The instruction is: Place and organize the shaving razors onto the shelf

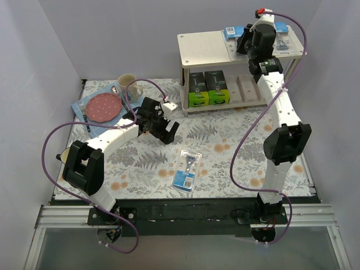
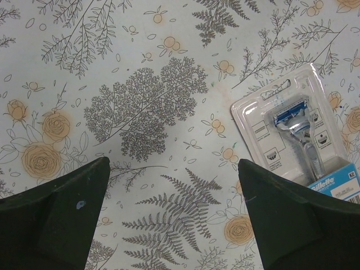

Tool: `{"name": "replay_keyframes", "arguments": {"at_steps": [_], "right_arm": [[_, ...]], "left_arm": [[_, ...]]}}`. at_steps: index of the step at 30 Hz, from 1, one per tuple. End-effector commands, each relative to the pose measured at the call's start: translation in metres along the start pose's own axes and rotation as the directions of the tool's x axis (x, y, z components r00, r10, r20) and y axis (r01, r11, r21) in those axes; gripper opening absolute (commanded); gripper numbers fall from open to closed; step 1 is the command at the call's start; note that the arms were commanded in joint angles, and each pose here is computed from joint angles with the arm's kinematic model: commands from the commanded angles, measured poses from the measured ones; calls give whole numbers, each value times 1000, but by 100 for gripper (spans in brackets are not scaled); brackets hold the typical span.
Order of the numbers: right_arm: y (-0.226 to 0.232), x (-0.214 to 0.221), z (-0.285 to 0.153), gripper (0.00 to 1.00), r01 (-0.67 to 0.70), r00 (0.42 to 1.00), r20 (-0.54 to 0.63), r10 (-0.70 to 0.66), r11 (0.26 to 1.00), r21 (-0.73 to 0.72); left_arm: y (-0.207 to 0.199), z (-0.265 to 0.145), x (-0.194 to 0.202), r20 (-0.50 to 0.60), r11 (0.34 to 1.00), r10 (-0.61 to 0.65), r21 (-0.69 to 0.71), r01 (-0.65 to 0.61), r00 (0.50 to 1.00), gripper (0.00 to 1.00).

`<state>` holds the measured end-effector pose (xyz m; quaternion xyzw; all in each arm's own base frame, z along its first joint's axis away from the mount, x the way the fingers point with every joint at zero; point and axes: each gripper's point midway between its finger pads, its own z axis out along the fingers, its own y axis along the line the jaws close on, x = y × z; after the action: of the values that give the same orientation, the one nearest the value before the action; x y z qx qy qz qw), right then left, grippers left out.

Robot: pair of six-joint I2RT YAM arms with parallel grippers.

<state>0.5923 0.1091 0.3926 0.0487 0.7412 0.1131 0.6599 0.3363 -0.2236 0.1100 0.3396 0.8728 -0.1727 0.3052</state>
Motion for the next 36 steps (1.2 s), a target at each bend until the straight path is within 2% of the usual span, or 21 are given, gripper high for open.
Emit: {"name": "replay_keyframes", "arguments": {"at_steps": [1, 5, 9, 10, 12, 14, 15, 17, 18, 21, 22, 23, 24, 26, 27, 28, 30, 31, 33, 34, 36], "right_arm": [[-9, 54, -15, 1, 5, 982, -186, 6, 998, 58], [-4, 24, -16, 1, 7, 993, -114, -1, 999, 49], [3, -35, -25, 31, 77, 996, 36, -78, 997, 28], [5, -51, -34, 35, 86, 993, 72, -88, 996, 29], [5, -68, -45, 44, 125, 985, 116, -128, 992, 33], [7, -92, -70, 47, 143, 976, 160, -147, 989, 34], [4, -83, -73, 49, 157, 977, 137, -160, 987, 37], [6, -96, -101, 52, 196, 967, 164, -197, 980, 21], [2, -76, -103, 53, 217, 969, 117, -218, 976, 19], [3, -83, -144, 54, 284, 947, 161, -279, 959, -9], [2, -62, -163, 55, 311, 942, 147, -302, 950, -43], [4, -70, -174, 56, 368, 912, 214, -351, 929, -42], [3, -62, -184, 57, 392, 899, 232, -371, 919, -49], [5, -46, -215, 59, 463, 864, 270, -425, 881, -95], [5, -42, -223, 59, 477, 859, 269, -436, 872, -107], [13, -43, -238, 59, 489, 853, 290, -435, 860, -149], [11, -24, -245, 62, 490, 864, 235, -446, 851, -187], [12, -20, -250, 62, 491, 865, 228, -448, 848, -198], [8, -14, -254, 62, 504, 859, 217, -464, 842, -192], [3, -12, -252, 62, 506, 858, 208, -471, 846, -171], [-3, -10, -248, 63, 502, 860, 191, -474, 853, -144]], "left_arm": [[-5, -22, -18, 81, 1000, 27, -10, -26, 996, 98], [-5, -26, -24, 98, 1000, 23, -15, -21, 995, 98], [-9, -37, -37, 134, 999, -43, -15, 45, 990, 98], [-15, -40, -38, 136, 996, -92, 6, 92, 986, 98], [-39, -39, -31, 107, 993, -105, 69, 98, 989, 98], [-56, -35, -24, 79, 989, -121, 96, 113, 989, 98], [-71, -33, -22, 68, 988, -107, 120, 99, 992, 98], [-86, -25, -13, 35, 985, -94, 152, 87, 995, 98], [-99, -21, -8, 21, 983, -71, 171, 66, 997, 98], [-117, -7, 4, -20, 978, -10, 207, 14, 1000, 92], [-122, -5, 6, -17, 974, 34, 223, -29, 999, 90], [-129, -4, 5, -3, 966, 90, 245, -87, 996, 91], [-135, -1, 7, 22, 932, 234, 281, -230, 972, 91], [-144, -7, 10, 46, 863, 351, 372, -342, 935, 93], [-137, -9, 5, 122, 776, 497, 380, -503, 859, 93], [-140, -14, 6, 168, 718, 537, 425, -552, 827, 93], [-132, -22, 10, 221, 613, 631, 445, -652, 744, 94], [-129, -21, 12, 287, 484, 725, 433, -760, 626, 94], [-132, -26, 30, 318, 351, 781, 488, -799, 537, 93], [-129, -22, 31, 373, 237, 822, 464, -853, 431, 93], [-131, -17, 33, 423, 144, 835, 449, -882, 352, 92]]}}
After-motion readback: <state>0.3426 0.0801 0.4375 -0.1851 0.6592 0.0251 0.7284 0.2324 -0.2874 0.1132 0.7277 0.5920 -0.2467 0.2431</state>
